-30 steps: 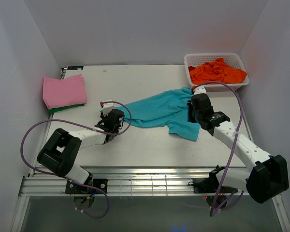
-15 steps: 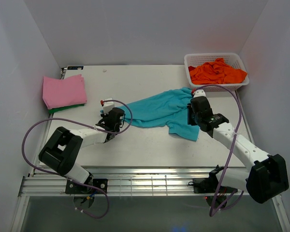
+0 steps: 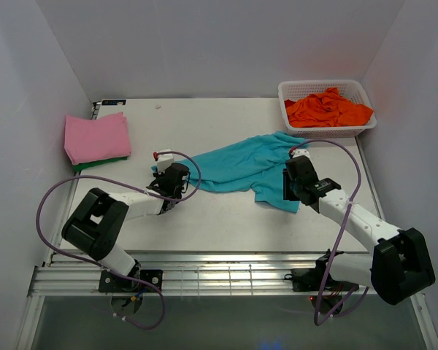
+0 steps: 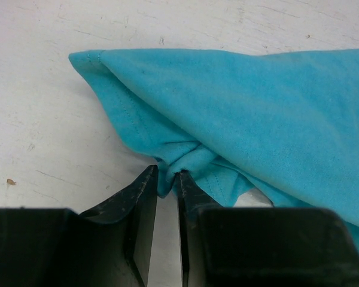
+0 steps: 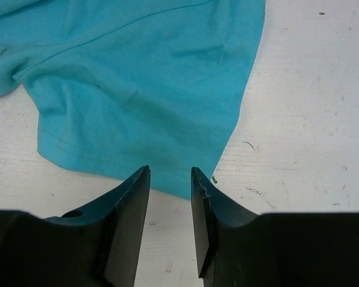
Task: Fold and stack the t-shirts
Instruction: Flatten the tshirt out
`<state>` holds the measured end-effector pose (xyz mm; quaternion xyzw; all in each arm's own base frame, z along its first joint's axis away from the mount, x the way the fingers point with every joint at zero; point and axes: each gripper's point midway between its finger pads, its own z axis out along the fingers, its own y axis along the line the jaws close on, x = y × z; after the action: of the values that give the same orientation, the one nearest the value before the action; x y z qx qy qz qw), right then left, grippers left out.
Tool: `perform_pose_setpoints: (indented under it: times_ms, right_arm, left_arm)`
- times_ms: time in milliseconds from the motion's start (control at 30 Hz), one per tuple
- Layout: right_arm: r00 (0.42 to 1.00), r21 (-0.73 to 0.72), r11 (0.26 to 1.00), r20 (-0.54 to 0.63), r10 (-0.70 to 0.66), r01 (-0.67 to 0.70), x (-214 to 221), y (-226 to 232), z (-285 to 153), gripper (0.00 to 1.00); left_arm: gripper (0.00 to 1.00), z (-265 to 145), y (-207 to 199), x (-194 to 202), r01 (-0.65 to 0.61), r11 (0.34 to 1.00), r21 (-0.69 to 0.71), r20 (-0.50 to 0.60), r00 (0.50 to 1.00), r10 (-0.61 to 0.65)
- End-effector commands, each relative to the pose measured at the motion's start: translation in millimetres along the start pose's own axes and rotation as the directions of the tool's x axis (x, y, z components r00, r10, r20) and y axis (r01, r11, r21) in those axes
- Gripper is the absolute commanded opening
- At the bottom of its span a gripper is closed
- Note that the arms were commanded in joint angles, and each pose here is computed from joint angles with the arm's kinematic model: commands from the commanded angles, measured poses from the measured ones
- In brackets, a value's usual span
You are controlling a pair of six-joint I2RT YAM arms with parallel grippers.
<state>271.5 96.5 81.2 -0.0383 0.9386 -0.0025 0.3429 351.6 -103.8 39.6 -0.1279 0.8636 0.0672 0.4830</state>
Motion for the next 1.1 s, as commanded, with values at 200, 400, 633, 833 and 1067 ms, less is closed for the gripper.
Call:
perform_pose_setpoints:
  times_ms: [200,400,633,833,1067]
  right_arm:
    - [0.999,0.017,0.999,0.029,0.042,-0.043,-3.9,-1.7,-2.4,0.4]
    - [0.999,0.015,0.999,0.028,0.042,-0.043,-2.4,-2.5,-4.4,0.4]
    - [0.999,0.015,0.999,0.027,0.039,-0.039,-0.4,-2.5,-3.7,0.4]
    - [0.999,0.028,0.999,0.016,0.037,-0.038,5.7,-4.9,0.5,0.4]
    - [0.998,0.089,0.995,-0.042,0.056,-0.052,21.2,-12.2,11.0,0.4]
  left_arm:
    - [0.35,0.6,-6.0,-10.8,0.028,1.0,0.009,0.028,0.999,-0.028]
    - [0.37,2.3,-6.9,-7.3,0.024,1.0,0.011,0.019,1.0,-0.025]
    - [0.26,-2.0,-7.3,-12.9,0.05,0.998,0.026,0.037,0.998,-0.051]
    - [0.0,-2.1,-5.6,-20.9,0.035,0.999,0.012,0.06,0.998,-0.036]
    - [0.0,-28.9,0.0,-66.5,0.085,0.996,0.022,0.133,0.987,-0.088]
